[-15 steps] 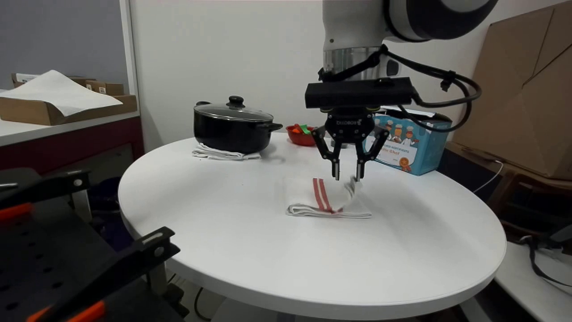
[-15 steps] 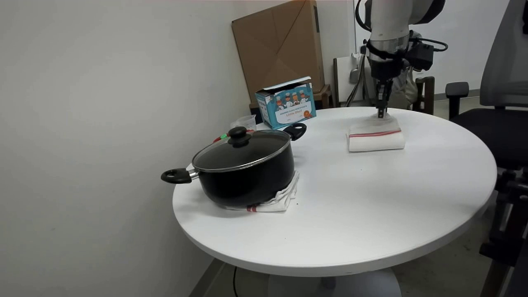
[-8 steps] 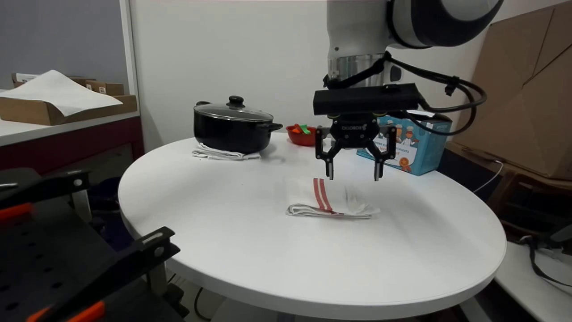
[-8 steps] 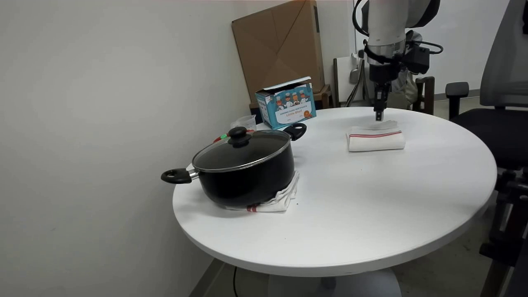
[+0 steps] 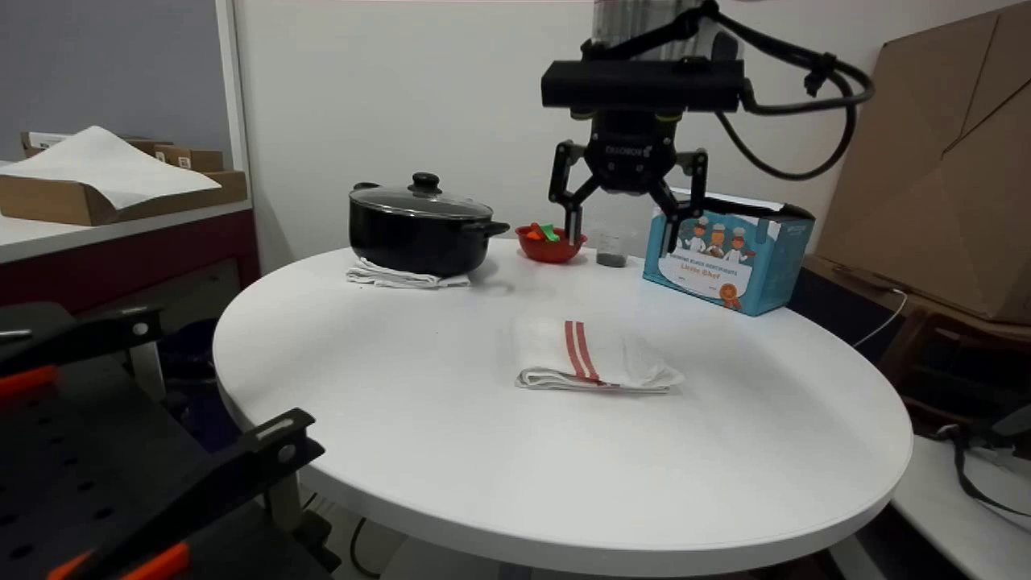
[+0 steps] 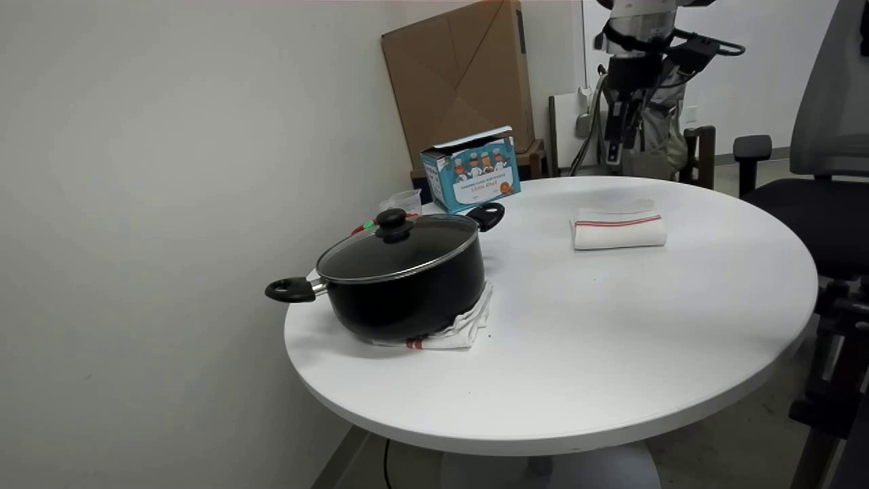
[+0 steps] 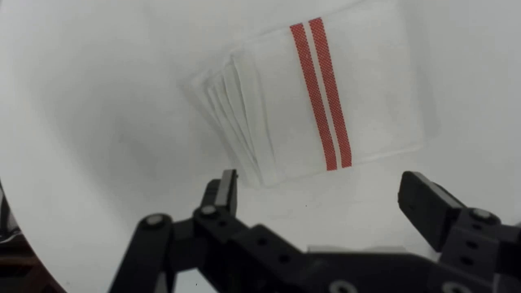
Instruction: Fold the towel in half
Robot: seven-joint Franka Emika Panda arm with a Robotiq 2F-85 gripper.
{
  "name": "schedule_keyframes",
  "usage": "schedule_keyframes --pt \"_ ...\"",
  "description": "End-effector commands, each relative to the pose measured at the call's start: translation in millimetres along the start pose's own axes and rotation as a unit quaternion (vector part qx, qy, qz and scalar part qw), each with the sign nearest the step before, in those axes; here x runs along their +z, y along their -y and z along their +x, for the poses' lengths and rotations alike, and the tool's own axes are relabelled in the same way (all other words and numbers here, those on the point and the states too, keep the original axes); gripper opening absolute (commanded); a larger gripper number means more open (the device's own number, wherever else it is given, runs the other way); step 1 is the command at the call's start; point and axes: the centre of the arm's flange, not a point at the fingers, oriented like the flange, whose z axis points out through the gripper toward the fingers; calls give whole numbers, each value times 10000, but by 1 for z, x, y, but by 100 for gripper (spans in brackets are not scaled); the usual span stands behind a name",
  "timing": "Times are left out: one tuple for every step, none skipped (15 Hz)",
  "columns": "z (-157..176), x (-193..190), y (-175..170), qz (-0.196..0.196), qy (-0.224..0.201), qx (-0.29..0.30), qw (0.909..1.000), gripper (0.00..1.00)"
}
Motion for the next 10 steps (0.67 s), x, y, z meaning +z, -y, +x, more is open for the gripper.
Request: schedule_keyframes --pt "-33 -57 19 23 -311 683 9972 100" --pt "-42 -67 23 -11 -416 788 9960 100" --pt "-50 -76 26 -10 -491 869 9950 100" --pt "-60 -84 31 -58 -588 925 9940 100" --pt "-68 -91 35 -100 -637 972 9932 100" --pt "-78 -97 41 -112 -671 969 9930 100" --pt "-86 -101 46 -126 -696 970 9928 100" --pt "-95 -106 54 -119 -697 951 9929 100" --pt "-67 -80 25 -53 -528 831 9951 100" --pt "-75 -84 30 -43 -561 847 9948 100"
